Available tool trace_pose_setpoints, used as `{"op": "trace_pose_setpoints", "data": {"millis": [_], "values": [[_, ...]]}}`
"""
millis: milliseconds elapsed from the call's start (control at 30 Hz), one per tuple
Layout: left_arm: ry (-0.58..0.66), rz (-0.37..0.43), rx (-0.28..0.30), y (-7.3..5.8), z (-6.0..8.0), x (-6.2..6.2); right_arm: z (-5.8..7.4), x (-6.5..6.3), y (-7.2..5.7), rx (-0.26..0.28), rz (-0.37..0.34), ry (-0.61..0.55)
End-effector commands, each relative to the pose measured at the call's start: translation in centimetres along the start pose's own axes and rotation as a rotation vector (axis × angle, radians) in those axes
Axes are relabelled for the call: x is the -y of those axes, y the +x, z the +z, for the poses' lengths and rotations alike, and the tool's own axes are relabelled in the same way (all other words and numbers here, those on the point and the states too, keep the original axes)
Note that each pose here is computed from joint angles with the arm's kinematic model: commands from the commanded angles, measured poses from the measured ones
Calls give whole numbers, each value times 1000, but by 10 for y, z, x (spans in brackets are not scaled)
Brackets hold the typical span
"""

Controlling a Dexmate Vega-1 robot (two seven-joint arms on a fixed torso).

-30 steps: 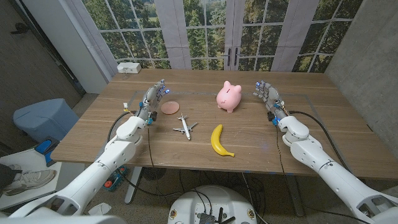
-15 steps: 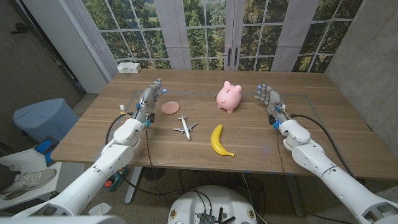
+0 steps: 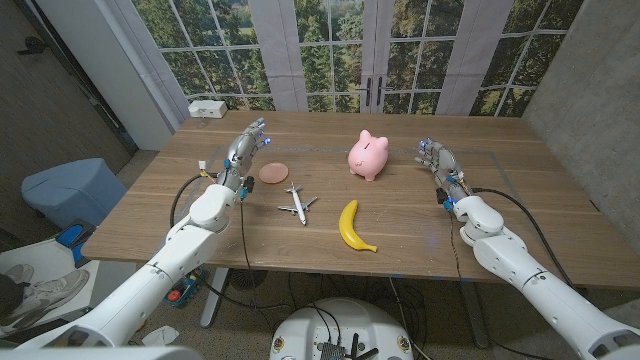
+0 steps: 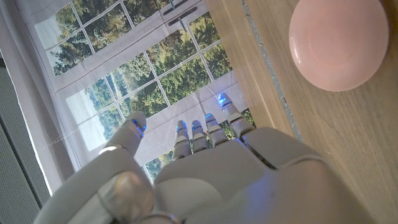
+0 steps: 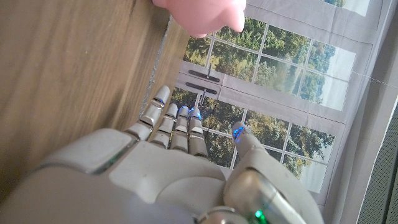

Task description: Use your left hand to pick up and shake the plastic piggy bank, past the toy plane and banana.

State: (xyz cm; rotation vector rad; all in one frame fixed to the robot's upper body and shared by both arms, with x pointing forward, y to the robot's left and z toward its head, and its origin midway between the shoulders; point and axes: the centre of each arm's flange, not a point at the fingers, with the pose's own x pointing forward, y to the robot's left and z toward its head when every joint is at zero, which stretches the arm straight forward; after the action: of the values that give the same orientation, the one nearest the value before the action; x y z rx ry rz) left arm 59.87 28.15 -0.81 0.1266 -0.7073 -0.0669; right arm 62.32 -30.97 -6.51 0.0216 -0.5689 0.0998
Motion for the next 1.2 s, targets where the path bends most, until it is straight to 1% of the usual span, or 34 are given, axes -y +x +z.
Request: {"op": "trace_pose_setpoints", "data": {"millis": [33,233,400,700,933,1200], "values": [[169,15,-2,10,28,11,11,8,-3,24,-1,-25],[236,6,-16,16,41,13,16,6,-3,36,0,-50],[294,-4,-25,21,52,17,18,6,-5,47,-5,-65],[418,-12,-37,27,77,32,21,7,-12,59,-11,-78],[458,-35,-43,34,87,41,24,7,-18,71,-7,-95],[529,-84,-75,45,100,57,26,8,-23,80,-5,-119]]}}
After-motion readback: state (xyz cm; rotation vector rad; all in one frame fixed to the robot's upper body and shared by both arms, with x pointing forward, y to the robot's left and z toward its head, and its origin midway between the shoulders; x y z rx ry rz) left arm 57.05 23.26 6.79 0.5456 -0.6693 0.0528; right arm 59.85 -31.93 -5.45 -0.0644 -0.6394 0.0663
